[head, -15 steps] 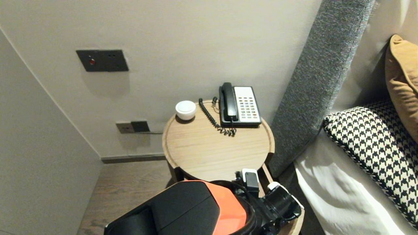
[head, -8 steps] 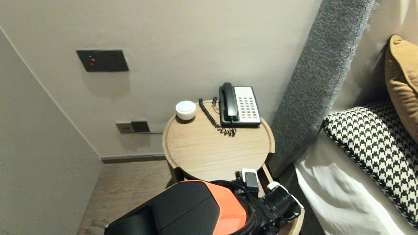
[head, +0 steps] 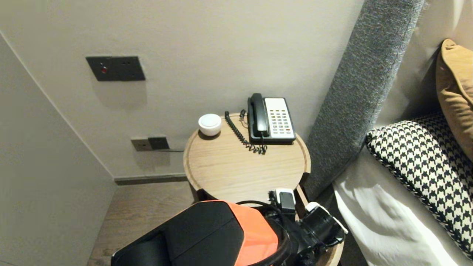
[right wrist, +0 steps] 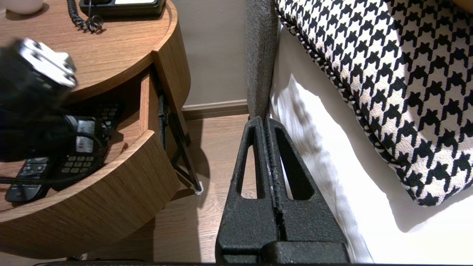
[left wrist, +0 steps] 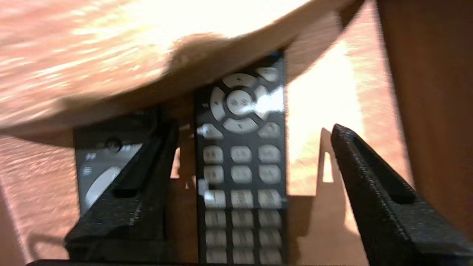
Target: Put the remote controls on the table in the drawer one by one
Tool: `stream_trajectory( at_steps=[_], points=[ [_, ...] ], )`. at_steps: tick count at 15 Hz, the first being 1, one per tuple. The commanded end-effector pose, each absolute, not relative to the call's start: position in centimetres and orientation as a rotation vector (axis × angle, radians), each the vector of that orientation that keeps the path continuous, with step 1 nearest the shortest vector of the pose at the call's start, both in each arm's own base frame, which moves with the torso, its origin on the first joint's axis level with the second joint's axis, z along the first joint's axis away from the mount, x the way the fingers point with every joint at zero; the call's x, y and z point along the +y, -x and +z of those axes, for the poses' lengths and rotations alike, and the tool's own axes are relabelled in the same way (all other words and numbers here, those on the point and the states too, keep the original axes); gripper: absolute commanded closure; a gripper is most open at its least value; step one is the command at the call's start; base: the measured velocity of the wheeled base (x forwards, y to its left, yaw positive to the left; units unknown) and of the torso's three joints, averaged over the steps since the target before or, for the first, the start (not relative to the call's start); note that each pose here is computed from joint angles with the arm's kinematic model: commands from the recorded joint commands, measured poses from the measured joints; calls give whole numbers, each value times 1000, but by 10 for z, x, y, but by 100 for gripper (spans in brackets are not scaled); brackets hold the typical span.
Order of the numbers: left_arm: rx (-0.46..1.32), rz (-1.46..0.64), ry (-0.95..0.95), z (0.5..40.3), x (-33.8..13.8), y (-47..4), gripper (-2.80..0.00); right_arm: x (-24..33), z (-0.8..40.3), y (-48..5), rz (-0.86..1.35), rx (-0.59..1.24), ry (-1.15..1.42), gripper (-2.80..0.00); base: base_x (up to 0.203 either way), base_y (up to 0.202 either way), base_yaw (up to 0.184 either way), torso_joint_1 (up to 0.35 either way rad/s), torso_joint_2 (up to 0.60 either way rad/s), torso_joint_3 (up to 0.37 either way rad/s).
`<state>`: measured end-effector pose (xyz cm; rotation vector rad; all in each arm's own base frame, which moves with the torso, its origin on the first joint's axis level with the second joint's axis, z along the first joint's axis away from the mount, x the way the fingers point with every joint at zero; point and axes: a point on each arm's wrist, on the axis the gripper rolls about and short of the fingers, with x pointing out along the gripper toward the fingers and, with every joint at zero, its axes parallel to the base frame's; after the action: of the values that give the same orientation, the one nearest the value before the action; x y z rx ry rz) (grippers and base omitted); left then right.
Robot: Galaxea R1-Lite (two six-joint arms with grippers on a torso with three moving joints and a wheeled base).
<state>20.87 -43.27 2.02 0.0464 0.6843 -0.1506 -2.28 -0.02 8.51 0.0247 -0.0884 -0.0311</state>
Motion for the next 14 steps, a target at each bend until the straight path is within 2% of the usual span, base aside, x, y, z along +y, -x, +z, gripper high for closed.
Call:
stream_trajectory(
  at_steps=[1, 6, 14],
  points=[
    [659, -165, -11, 45, -431, -203, -280, 0, 74, 20, -32, -49, -25, 0, 0, 0, 0, 0, 0, 0],
    [671, -190, -49, 61, -421, -181, -280, 0, 74, 20, -32, -49, -25, 0, 0, 0, 0, 0, 0, 0],
    [647, -230, -8, 121, -380, -154, -280, 0, 74, 20, -32, -49, -25, 0, 0, 0, 0, 0, 0, 0]
  ],
)
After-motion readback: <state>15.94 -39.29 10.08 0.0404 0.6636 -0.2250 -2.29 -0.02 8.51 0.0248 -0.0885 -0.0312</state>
